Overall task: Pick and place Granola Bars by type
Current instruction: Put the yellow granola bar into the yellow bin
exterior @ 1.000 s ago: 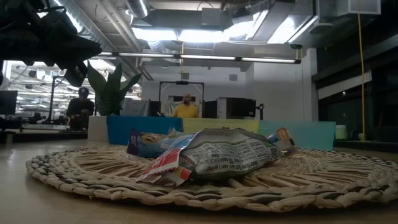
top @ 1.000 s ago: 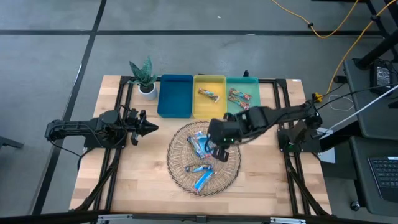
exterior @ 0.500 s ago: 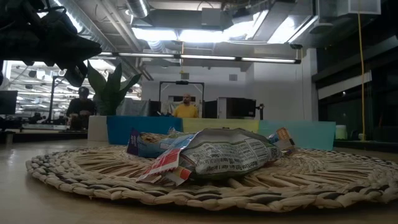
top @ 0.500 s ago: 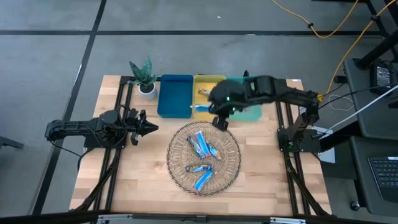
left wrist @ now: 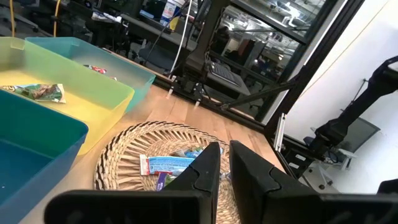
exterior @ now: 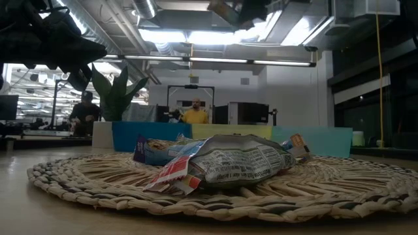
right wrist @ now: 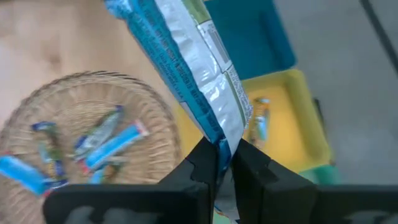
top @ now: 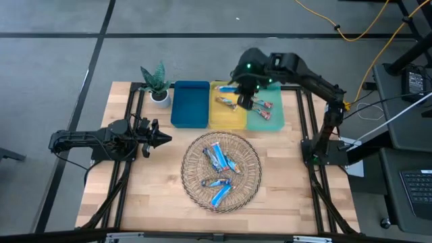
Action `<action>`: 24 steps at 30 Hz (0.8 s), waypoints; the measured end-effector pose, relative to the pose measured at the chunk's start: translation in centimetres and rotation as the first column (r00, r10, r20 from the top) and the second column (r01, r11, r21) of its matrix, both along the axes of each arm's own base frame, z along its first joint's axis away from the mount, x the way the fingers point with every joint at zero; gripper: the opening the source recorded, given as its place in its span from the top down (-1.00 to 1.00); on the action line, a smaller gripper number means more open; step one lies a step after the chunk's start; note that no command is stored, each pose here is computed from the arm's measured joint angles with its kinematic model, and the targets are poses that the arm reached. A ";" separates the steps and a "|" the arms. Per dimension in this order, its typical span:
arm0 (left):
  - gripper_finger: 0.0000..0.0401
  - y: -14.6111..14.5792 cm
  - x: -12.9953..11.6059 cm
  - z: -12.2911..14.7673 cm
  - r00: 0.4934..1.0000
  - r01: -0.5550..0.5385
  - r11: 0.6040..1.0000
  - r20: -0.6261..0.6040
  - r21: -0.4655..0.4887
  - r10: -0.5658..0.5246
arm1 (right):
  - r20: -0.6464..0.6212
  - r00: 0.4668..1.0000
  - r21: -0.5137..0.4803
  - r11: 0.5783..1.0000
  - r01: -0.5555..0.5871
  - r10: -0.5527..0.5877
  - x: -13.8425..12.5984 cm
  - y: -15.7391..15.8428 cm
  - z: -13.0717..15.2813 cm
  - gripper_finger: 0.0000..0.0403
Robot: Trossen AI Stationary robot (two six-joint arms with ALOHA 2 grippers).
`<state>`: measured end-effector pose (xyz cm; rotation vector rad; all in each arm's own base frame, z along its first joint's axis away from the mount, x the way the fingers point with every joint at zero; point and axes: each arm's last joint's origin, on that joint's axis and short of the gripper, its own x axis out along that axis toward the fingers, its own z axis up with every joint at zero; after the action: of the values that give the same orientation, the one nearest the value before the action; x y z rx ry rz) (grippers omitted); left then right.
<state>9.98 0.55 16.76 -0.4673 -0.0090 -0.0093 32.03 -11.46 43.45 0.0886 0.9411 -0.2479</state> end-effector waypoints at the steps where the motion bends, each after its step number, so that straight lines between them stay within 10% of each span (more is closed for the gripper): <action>1: 0.84 0.0 0.0 0.0 1.000 0.000 1.000 0.000 0.000 0.000 | -0.003 1.000 -0.011 1.000 0.007 -0.007 -0.3 -0.7 0.0 0.79; 24: 0.84 0.0 0.0 0.0 1.000 0.000 1.000 0.001 0.000 0.000 | -0.075 0.982 0.128 0.978 -0.163 0.174 2.9 -12.4 -9.3 0.79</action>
<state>9.98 0.55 16.76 -0.4673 -0.0098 -0.0093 34.92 -23.83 34.11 0.1103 1.0432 -0.0371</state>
